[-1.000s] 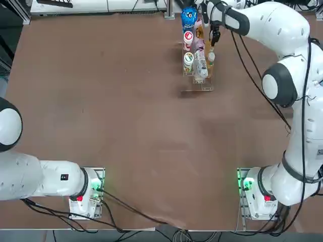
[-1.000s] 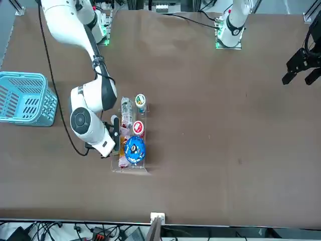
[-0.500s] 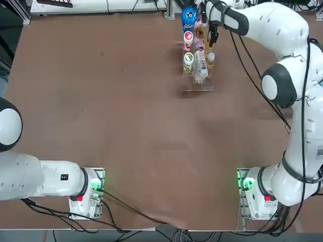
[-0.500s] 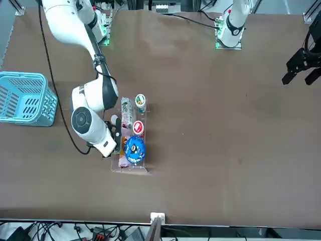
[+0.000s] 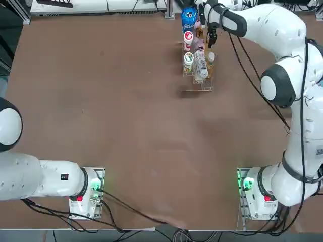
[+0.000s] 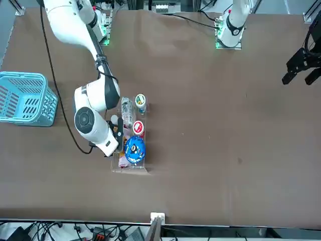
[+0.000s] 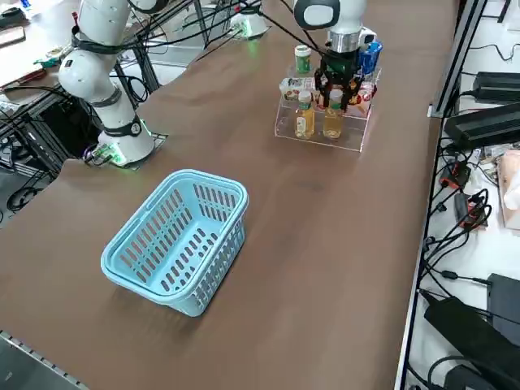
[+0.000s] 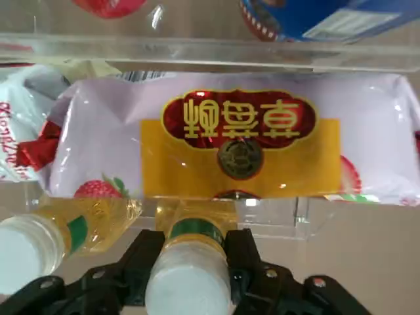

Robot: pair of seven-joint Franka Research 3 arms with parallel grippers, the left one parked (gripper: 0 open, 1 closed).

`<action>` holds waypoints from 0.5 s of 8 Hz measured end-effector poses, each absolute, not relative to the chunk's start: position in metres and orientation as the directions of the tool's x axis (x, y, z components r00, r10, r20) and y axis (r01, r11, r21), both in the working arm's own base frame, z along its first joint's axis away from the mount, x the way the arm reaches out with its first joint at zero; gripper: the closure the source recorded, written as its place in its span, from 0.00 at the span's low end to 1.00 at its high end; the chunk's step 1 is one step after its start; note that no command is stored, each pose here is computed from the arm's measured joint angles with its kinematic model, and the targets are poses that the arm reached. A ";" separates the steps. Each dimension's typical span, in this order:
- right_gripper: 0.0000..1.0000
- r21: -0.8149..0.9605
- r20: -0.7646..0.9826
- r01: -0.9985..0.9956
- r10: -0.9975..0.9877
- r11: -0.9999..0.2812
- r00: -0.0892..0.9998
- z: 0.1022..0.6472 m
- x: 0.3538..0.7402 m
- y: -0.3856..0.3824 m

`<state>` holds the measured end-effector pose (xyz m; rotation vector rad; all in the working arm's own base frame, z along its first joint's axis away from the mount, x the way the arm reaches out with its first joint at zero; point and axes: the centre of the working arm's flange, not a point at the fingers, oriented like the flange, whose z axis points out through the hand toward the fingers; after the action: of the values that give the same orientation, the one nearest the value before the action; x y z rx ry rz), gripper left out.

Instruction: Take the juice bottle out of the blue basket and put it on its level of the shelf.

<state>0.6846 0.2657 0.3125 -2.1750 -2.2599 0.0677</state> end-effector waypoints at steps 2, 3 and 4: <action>0.45 -0.042 -0.030 0.998 0.999 0.037 -0.038 0.305 0.685 0.266; 0.45 -0.044 -0.031 0.998 0.999 0.036 -0.037 0.303 0.685 0.265; 0.45 -0.045 -0.033 0.999 0.999 0.027 -0.029 0.302 0.685 0.265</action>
<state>0.6846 0.2652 0.3025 -2.1838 -2.2457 0.0861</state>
